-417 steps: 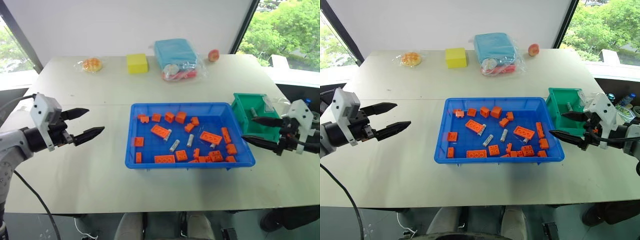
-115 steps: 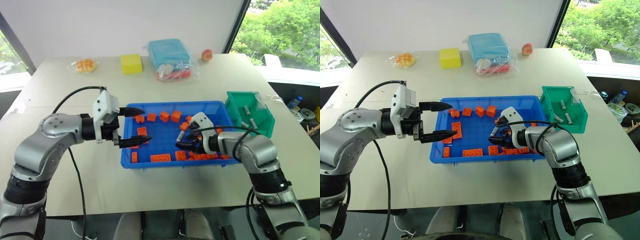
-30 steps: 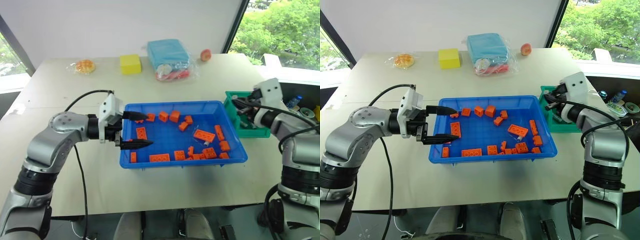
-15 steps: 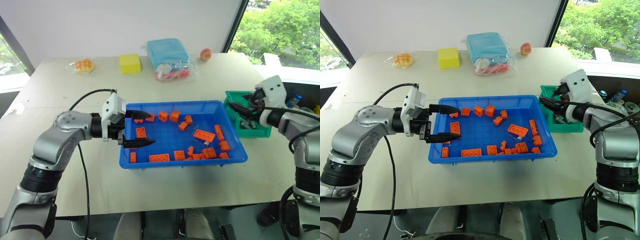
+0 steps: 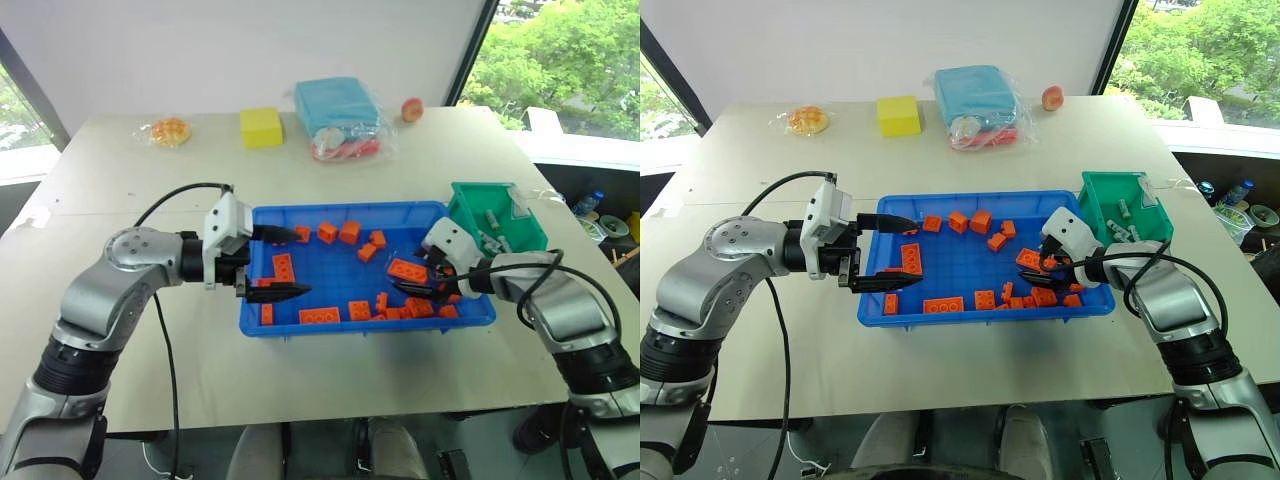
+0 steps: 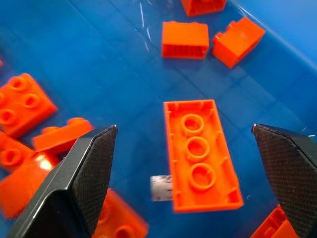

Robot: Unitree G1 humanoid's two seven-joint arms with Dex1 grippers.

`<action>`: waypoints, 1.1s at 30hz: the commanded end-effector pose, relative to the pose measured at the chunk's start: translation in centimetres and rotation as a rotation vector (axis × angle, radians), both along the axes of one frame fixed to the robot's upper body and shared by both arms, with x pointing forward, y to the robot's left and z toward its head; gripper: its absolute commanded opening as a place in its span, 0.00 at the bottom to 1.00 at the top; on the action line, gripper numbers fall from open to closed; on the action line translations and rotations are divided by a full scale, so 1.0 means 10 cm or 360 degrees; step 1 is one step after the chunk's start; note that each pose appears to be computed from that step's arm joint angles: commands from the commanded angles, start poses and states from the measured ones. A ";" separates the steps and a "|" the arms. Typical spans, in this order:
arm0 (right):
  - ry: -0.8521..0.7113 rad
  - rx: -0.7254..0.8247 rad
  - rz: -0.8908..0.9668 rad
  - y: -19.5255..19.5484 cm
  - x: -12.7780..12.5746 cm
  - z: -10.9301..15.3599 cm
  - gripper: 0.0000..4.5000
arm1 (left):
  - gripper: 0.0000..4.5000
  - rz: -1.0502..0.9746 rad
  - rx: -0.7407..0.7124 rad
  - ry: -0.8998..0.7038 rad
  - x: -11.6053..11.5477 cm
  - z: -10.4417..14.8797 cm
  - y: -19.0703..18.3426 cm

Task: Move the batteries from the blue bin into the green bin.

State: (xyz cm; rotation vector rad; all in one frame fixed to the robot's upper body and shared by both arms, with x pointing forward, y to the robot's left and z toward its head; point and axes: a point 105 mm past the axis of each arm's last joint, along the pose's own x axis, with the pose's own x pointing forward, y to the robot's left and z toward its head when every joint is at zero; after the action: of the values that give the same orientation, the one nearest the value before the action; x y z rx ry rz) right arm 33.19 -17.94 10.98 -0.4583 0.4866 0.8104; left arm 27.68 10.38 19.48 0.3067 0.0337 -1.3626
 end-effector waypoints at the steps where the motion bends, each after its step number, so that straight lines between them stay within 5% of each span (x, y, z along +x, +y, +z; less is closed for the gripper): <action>1: -0.0051 -0.0007 0.0011 0.01 0.08 0.02 0.99 | 1.00 0.0011 -0.0010 -0.0068 -0.04 0.10 0.03; 4: -0.0034 0.0040 -0.0005 0.02 0.10 0.00 0.94 | 1.00 0.0020 -0.0007 -0.0071 -0.05 0.11 0.03; 9: -0.0053 0.0093 0.0062 0.16 0.09 0.05 0.52 | 1.00 0.0036 -0.0005 -0.0083 -0.04 0.14 0.05; 20: -0.0148 0.0180 0.0327 1.13 0.11 0.05 0.52 | 1.00 0.0019 -0.0008 -0.0103 -0.01 0.15 0.01; 33: -0.0287 -0.0004 0.0062 0.36 0.21 0.38 0.52 | 1.00 0.0029 -0.0008 -0.0098 -0.01 0.13 0.03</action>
State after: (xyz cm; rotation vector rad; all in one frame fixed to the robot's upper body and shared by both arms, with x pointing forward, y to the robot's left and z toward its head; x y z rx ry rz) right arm 35.74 -13.67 13.07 -0.5236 0.3548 0.8048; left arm 27.71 10.68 20.09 0.3229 0.0193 -1.3359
